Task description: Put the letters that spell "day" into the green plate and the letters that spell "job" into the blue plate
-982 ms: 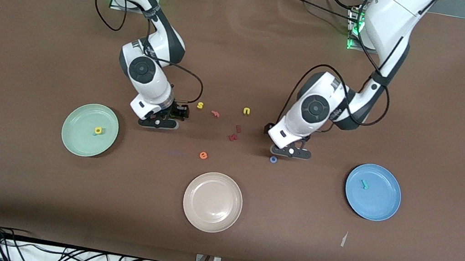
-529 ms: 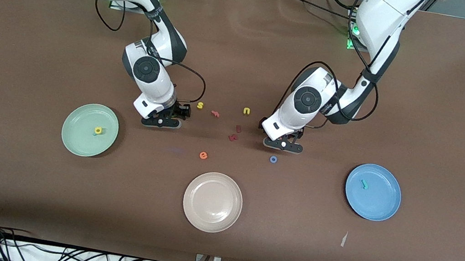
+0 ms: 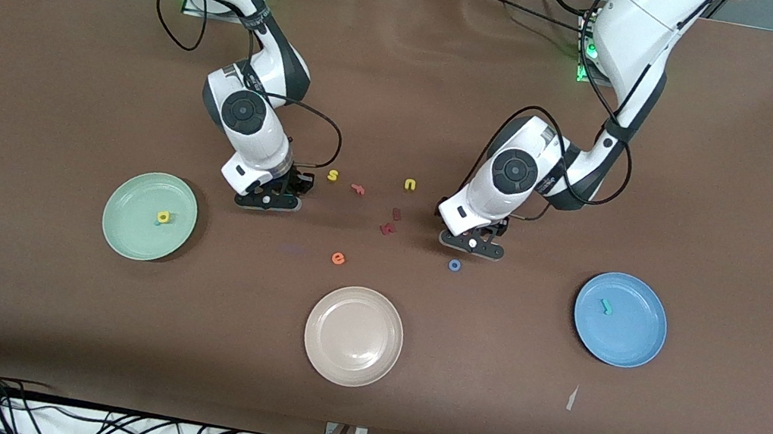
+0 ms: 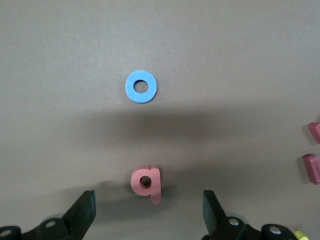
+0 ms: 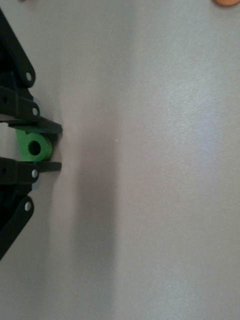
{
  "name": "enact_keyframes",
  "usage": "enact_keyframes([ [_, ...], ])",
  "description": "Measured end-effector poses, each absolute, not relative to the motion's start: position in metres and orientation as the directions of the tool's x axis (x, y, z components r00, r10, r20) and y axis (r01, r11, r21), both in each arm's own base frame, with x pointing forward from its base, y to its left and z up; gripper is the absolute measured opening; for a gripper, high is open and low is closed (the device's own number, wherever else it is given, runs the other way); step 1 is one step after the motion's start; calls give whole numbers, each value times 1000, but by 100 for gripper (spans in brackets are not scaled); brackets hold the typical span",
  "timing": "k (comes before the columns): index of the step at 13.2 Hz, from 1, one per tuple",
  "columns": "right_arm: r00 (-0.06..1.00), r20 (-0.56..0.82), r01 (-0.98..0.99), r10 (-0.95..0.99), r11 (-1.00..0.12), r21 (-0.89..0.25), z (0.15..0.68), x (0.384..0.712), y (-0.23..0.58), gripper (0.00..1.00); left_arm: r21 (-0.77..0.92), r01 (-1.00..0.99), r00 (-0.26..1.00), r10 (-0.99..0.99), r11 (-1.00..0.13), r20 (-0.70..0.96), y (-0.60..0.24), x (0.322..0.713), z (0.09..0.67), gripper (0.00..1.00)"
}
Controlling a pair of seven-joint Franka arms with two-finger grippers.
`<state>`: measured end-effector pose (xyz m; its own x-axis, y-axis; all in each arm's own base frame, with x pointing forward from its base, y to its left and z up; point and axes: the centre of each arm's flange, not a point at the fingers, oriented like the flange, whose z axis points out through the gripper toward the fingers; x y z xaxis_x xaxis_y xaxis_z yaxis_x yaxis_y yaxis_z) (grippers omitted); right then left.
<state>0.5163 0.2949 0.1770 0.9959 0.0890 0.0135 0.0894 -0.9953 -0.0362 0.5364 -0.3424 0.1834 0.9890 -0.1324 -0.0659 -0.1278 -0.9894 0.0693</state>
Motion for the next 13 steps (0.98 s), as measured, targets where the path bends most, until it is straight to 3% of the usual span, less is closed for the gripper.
enact_keyframes([
  [3,994,18,107,106,-994,-33,178,518,292,26,66,-138,987,-142,-988,-69,-343,535,173,95],
  [6,983,32,179,179,-984,-12,196,540,258,26,65,-141,987,-145,-988,-74,-343,533,169,92],
  [8,966,22,259,259,-966,23,224,561,217,26,63,-146,986,-151,-987,-73,-344,533,169,76],
  [11,929,22,366,369,-928,76,257,585,145,26,54,-162,984,-165,-985,-64,-344,533,171,42],
  [13,907,19,416,420,-904,100,266,594,104,26,57,-167,984,-170,-984,-58,-347,532,175,27],
])
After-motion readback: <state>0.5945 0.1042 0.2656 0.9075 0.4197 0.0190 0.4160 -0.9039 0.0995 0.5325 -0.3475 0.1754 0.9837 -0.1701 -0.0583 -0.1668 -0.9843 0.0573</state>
